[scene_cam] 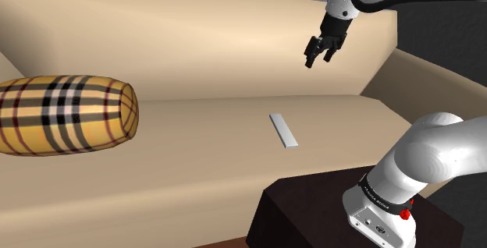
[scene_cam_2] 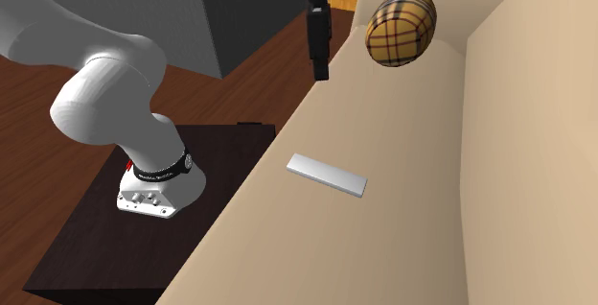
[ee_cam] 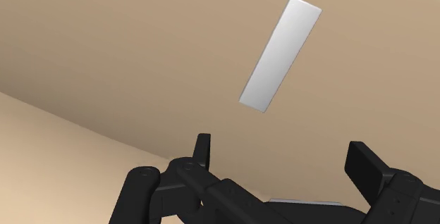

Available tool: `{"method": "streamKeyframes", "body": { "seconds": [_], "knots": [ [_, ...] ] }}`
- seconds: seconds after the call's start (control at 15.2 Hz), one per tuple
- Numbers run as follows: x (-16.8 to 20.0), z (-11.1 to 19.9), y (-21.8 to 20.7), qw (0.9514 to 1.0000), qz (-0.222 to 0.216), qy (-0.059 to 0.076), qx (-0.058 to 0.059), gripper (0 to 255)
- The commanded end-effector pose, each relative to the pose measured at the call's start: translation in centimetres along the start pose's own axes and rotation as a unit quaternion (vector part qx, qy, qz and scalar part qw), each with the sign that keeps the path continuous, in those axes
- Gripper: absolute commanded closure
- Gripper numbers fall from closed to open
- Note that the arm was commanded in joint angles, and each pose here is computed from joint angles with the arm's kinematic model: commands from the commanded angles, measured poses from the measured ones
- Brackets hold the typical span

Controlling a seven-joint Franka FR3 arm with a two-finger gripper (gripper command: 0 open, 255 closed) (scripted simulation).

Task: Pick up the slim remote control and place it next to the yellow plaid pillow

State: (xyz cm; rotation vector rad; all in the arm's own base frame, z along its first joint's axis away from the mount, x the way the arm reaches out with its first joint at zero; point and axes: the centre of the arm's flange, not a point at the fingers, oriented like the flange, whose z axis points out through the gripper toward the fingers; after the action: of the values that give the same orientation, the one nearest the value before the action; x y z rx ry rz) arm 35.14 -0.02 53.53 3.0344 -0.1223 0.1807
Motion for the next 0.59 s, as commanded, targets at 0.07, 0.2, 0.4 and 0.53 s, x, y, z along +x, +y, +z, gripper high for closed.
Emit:
{"method": "streamKeyframes", "body": {
  "seconds": [0.07,0.2,0.4,0.53],
  "knots": [
    [0.6,3.8,-0.5,0.9999,0.012,-0.008,0.004,0],
    [0.9,6.5,-0.8,0.9997,0.02,-0.014,0.006,0],
    [1.3,10.4,-1.3,0.9992,0.032,-0.023,0.009,0],
    [1.5,13.0,-1.7,0.9987,0.04,-0.029,0.012,0]
  ]
}}
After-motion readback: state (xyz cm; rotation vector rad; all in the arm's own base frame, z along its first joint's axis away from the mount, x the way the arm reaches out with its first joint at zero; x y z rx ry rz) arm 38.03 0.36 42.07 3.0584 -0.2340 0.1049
